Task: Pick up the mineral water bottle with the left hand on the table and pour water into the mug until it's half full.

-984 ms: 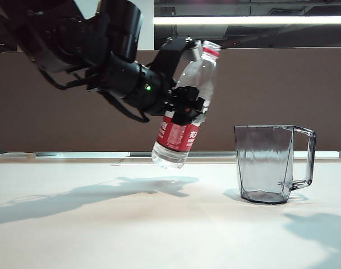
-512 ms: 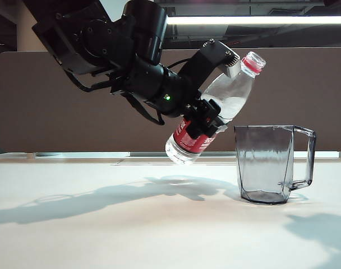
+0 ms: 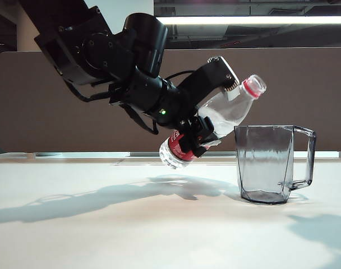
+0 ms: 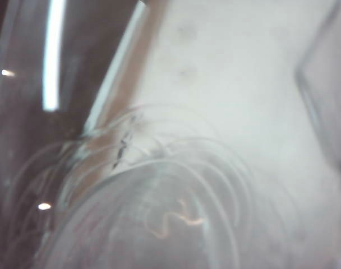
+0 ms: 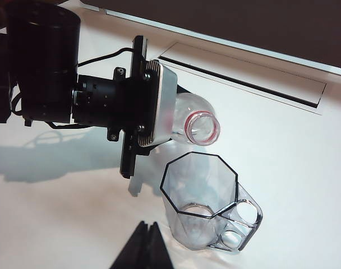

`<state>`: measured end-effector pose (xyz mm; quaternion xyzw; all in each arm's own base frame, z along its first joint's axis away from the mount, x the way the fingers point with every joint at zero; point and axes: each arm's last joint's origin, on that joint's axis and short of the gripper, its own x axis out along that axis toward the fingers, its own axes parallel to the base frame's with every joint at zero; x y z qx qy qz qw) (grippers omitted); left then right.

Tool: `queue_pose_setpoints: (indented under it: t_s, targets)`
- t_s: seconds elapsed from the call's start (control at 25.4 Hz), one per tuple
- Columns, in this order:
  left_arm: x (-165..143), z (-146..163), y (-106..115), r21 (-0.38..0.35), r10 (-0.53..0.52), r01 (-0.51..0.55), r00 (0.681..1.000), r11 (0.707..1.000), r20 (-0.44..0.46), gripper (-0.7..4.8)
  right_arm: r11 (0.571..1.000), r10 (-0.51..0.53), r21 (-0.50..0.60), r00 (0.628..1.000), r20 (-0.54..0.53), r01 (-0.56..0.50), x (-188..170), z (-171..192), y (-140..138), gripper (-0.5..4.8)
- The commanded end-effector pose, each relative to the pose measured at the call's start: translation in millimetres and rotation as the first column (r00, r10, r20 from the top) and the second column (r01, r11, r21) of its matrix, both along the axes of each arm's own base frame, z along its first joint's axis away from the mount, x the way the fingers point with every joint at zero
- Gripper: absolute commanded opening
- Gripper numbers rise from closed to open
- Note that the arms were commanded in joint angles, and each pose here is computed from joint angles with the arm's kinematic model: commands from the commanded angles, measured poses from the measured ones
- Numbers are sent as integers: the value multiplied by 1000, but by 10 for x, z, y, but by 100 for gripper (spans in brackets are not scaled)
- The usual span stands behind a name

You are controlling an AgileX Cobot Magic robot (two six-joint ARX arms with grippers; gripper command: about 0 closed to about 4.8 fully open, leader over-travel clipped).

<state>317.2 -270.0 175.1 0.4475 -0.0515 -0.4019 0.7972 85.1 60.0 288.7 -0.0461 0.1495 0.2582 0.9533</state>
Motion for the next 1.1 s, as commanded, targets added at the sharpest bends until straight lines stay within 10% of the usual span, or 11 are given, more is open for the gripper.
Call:
queue_pose_setpoints:
  t_s: [0.04, 1.1]
  targets:
    - [24, 153, -15, -22, -15, 18, 993, 1000, 119, 214, 1000, 2, 19, 1000, 24, -2, -11, 47, -7, -1]
    - [140, 77, 27, 103, -52, 18, 941, 994, 334, 214, 1000, 3, 6, 1000, 6, -3, -16, 27, -10, -1]
